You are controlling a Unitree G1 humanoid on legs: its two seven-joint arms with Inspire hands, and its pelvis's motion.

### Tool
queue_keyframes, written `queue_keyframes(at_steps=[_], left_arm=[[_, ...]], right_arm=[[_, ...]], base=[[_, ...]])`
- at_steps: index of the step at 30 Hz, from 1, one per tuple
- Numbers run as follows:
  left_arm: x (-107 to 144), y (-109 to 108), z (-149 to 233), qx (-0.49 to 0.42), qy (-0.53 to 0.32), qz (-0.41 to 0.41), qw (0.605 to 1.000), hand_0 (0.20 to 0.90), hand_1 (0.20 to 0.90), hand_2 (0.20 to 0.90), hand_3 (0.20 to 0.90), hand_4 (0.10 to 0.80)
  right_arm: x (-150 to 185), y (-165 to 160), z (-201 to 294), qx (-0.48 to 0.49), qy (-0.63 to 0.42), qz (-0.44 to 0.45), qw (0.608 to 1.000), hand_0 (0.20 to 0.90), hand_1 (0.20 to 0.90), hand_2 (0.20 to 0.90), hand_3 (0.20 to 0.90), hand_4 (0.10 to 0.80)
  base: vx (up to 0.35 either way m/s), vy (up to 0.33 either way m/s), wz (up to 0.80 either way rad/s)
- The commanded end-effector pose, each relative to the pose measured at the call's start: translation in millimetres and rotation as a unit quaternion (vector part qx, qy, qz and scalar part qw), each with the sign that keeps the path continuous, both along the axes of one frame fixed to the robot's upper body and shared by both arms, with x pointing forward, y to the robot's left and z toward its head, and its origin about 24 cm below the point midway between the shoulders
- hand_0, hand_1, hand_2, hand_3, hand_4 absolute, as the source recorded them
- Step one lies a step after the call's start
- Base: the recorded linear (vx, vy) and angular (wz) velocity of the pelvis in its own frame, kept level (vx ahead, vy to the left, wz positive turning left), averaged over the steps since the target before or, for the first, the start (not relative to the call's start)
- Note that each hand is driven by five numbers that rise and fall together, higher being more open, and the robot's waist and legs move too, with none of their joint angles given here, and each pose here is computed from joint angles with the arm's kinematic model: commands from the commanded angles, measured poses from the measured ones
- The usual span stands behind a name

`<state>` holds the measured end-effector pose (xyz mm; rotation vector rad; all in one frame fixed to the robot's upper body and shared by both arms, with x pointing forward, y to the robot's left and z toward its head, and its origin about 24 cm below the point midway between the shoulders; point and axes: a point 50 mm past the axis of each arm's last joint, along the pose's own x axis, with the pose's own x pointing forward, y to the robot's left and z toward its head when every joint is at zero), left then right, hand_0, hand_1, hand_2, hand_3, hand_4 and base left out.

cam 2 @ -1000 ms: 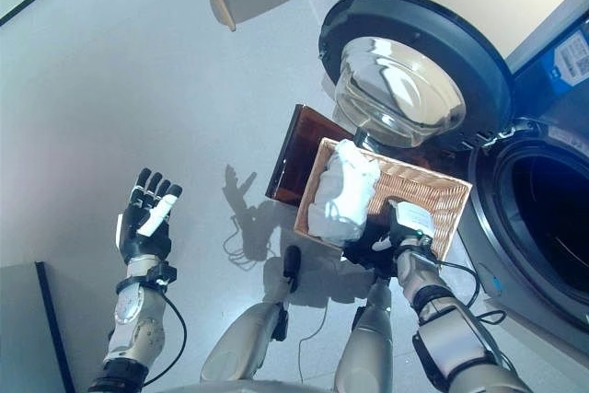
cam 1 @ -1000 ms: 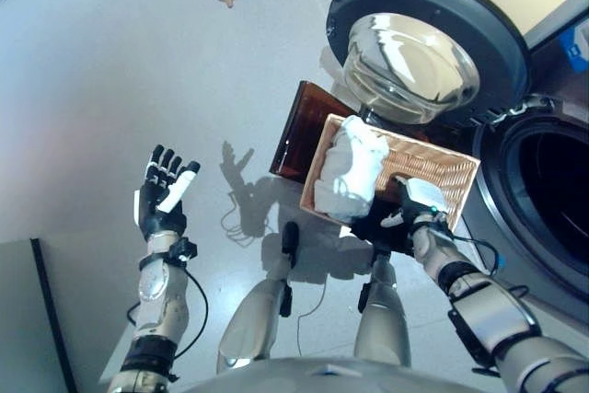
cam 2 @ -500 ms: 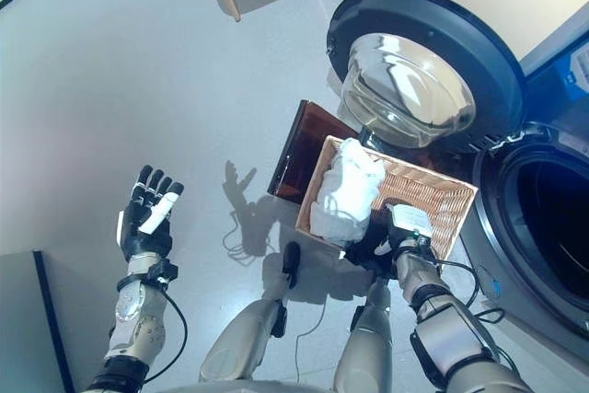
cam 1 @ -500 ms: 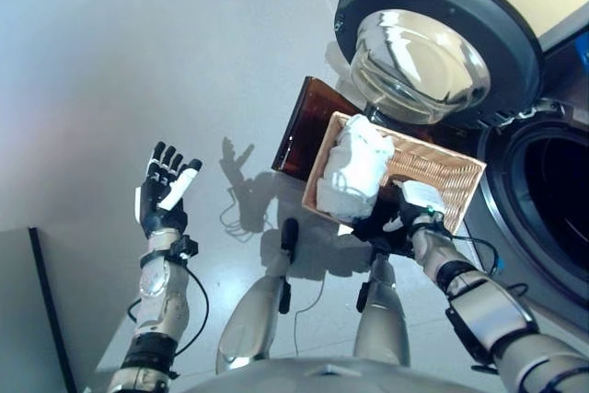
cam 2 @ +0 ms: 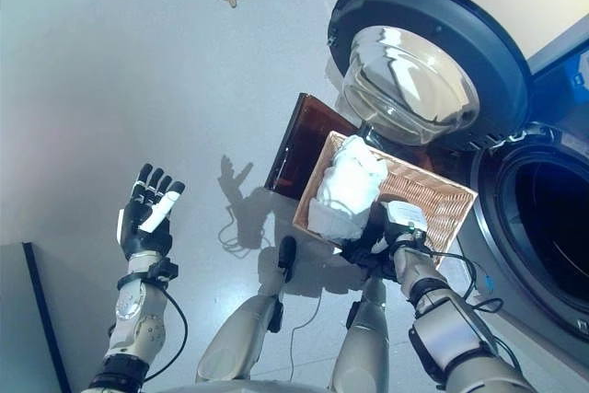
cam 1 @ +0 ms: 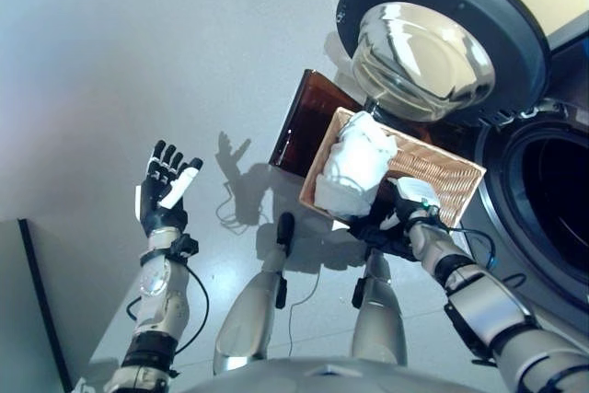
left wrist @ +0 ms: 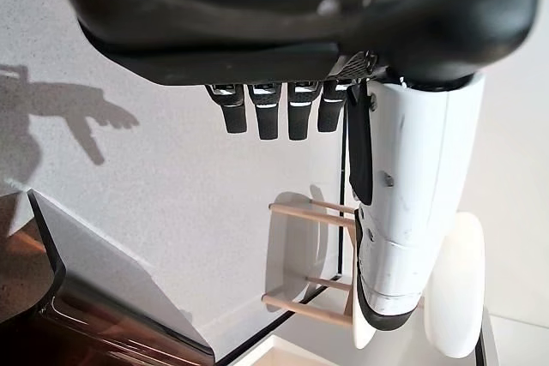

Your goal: Pick up the clothes and place them into the washing machine

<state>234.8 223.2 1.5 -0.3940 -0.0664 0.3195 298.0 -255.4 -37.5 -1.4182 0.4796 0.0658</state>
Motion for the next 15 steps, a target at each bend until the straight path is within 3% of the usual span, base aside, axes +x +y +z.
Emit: queue_keyframes(at_steps=[1, 15], left_arm=[[3.9, 21.5, 38.3, 0.04, -0.093, 0.032, 0.994, 0.9, 0.9, 0.9, 0.9, 0.8], [4.0, 25.3, 39.3, 0.047, -0.092, 0.033, 0.994, 0.9, 0.9, 0.9, 0.9, 0.8]], right_arm=[[10.2, -3.4, 11.6, -0.032, 0.004, 0.026, 0.999, 0.9, 0.9, 0.9, 0.9, 0.8], [14.9, -3.3, 17.0, -0.015, -0.001, 0.024, 1.0, 0.9, 0.9, 0.9, 0.9, 0.8]], base=[[0.0, 0.0, 0.0], [0.002, 0.0, -0.01]])
